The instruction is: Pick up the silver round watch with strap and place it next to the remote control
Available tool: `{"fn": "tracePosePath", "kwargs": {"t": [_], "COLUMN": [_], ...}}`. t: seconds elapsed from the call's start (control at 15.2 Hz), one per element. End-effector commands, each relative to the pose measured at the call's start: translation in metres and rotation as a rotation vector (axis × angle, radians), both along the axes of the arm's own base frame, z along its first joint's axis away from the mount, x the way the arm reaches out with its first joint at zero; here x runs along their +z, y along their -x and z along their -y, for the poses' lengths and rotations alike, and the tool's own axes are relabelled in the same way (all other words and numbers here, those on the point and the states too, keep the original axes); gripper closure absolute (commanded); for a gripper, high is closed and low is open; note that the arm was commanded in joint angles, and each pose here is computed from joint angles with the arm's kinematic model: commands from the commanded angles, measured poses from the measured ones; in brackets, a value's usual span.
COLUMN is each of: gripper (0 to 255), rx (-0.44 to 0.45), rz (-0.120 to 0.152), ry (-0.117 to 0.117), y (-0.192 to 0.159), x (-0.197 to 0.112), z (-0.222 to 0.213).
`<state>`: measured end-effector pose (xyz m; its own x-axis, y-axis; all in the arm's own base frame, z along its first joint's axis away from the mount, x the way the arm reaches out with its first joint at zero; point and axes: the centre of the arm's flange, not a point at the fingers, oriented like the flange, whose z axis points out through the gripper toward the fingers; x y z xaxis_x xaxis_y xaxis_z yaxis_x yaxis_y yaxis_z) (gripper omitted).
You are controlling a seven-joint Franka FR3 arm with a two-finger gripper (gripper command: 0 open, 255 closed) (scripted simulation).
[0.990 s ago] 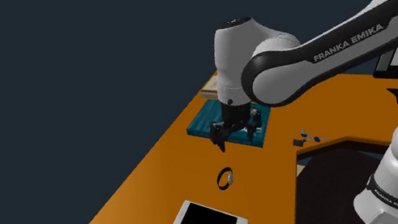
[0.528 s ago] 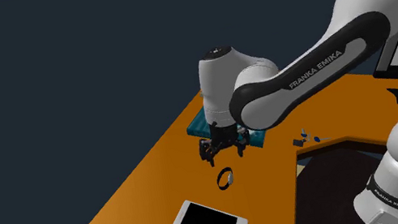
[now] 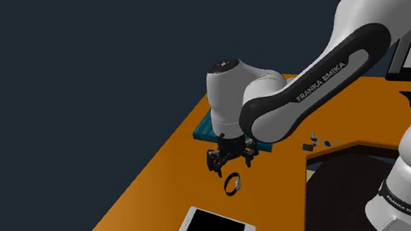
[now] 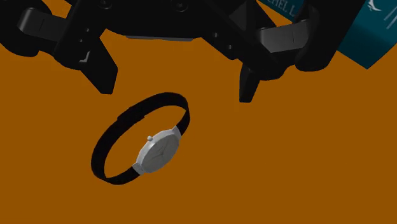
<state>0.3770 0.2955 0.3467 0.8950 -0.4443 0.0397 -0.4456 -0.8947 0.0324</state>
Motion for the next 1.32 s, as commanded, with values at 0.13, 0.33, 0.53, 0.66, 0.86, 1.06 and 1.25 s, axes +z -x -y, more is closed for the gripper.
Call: {"fn": "tracePosePath", "kwargs": {"t": [0.13,0.33,0.53,0.66,0.86,1.06,1.25], "gripper": [0,255,255,255,255,255,255], "rx": [0.0,0.0,0.0,0.0,0.0,0.0,0.0], "rz": [0.0,0.0,0.0,0.0,0.0,0.0,0.0], "ry": [0.0,0.0,0.0,0.0,0.0,0.0,0.0], "y": [0.0,0.0,0.0,0.0,0.0,0.0,0.0], "x": [0.0,0.0,0.0,0.0,0.005,0.021,0.037], "z": [0.0,0.0,0.0,0.0,0.0,0.0,0.0]}}
